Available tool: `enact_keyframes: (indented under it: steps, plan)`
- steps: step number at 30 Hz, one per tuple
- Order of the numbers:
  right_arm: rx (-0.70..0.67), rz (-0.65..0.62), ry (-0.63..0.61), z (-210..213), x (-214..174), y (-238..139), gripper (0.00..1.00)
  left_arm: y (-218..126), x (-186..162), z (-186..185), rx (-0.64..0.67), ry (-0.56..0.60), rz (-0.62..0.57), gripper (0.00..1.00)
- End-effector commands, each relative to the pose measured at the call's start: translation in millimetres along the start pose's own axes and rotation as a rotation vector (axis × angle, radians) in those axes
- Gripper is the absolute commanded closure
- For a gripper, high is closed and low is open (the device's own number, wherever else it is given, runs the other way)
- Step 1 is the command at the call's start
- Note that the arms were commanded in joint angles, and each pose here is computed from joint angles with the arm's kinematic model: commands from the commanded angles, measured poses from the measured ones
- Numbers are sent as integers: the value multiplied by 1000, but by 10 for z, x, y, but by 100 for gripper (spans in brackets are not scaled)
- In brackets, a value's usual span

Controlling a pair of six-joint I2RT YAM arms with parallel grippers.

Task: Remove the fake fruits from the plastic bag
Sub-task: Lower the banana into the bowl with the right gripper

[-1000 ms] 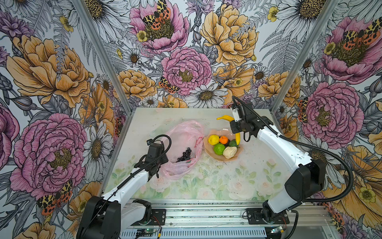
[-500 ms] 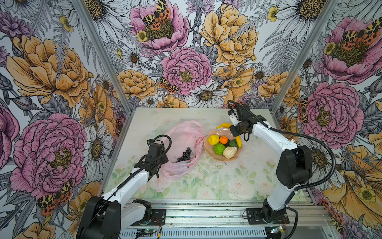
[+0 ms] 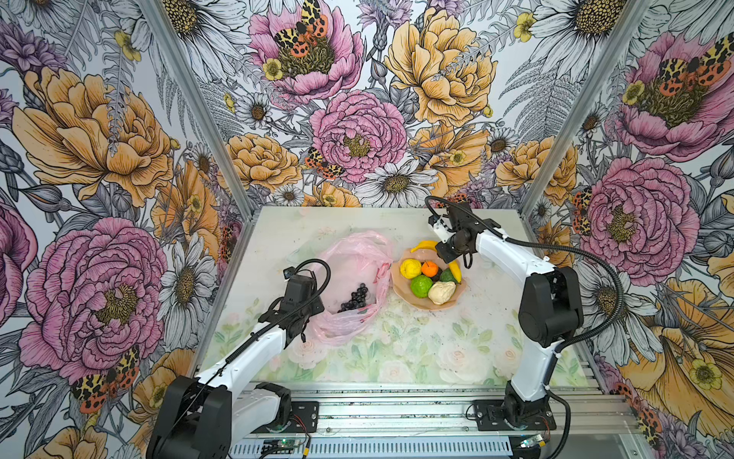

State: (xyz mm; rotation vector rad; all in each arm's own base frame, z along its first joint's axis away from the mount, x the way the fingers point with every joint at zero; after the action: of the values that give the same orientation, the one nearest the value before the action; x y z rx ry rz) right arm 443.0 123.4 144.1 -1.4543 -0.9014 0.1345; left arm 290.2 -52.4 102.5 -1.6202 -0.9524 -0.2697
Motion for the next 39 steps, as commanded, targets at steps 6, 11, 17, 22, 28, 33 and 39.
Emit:
enact_keyframes:
  steps: [6,11,17,22,28,33,39]
  plan:
    - [2,-29,-62,-135,105,-16,84,16,-9,-52,-21,15,-3,99]
    - [-6,0,-84,-178,102,85,84,25,-24,-63,-19,23,6,99]
    - [2,25,-100,-204,102,180,86,25,1,-29,8,25,-13,99]
    - [32,27,-111,-151,115,222,85,32,-1,-40,15,32,-12,99]
    - [88,21,-108,-69,99,265,85,43,-8,-46,19,39,-9,99]
    - [114,32,-104,-31,69,329,84,52,-15,-58,21,44,-5,99]
    - [112,45,-104,-36,49,366,77,47,-10,-62,22,46,-8,99]
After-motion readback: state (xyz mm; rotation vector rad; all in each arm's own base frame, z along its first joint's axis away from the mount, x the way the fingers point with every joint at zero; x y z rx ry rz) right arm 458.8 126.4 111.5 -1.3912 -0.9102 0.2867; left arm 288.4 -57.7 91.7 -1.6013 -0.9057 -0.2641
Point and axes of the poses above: each gripper's point midway between its finger pads, its own y axis out along the fingers, its own z axis along the line the jaws close on, x = y × z, the point moved 2 cm from there along -y, back along the fingers, and after that the axes turned 4 degrees about -y, right-handed, at the moved point
